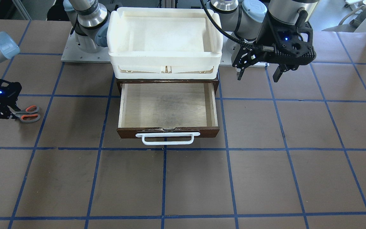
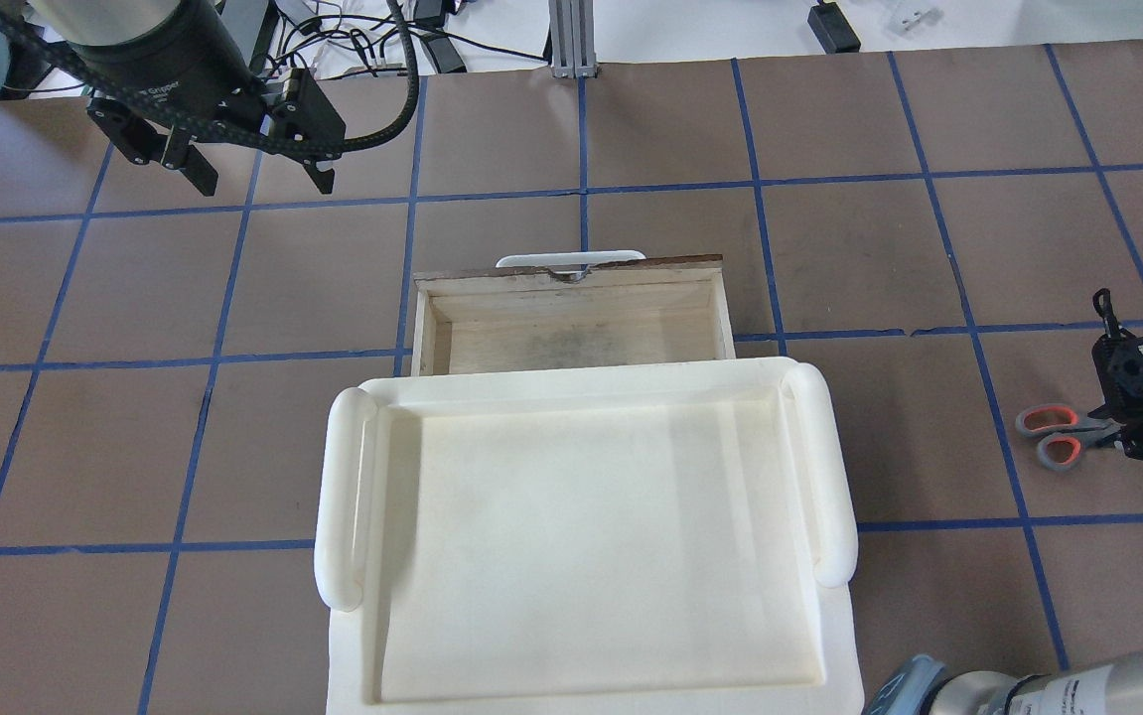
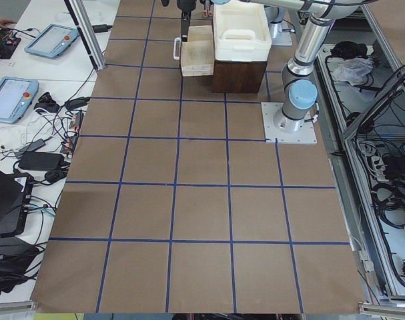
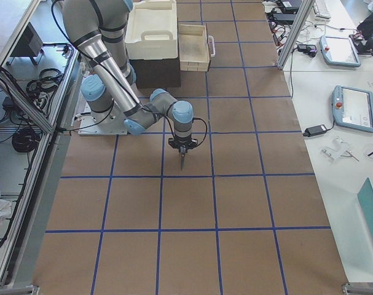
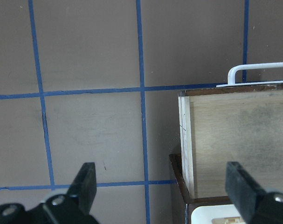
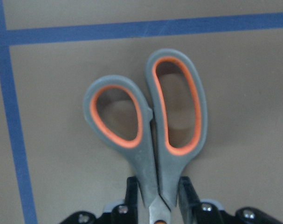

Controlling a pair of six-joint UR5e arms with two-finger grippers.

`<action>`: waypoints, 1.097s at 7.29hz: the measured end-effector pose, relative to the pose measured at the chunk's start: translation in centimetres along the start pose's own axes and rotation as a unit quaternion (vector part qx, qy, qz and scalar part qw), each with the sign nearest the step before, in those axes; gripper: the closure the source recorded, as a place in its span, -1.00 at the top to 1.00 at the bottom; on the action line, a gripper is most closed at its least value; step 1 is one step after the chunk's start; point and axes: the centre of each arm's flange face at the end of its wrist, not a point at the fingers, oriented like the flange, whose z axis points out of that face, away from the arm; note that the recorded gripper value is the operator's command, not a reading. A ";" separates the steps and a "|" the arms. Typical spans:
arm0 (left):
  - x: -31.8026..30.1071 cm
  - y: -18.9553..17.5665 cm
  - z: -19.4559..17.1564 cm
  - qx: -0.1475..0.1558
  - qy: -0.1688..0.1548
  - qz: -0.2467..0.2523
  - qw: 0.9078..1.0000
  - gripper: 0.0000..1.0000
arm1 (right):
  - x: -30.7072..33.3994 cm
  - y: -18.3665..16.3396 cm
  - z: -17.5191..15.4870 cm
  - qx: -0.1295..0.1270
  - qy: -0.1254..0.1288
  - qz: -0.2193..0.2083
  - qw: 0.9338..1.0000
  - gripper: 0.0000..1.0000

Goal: Put scissors in drawer and close it
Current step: 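Lift the scissors with the right gripper and carry them over the drawer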

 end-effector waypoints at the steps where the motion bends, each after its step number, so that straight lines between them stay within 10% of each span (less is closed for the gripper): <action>1: 0.0 0.0 0.0 0.000 0.000 0.000 1.000 1.00 | 0.3 0.3 -0.5 -0.003 -0.004 0.004 1.000 -0.95; 8: -0.1 0.2 -0.3 0.002 -0.005 -0.006 1.000 1.00 | 5.7 -0.5 -14.2 0.004 -0.005 0.011 1.000 -1.00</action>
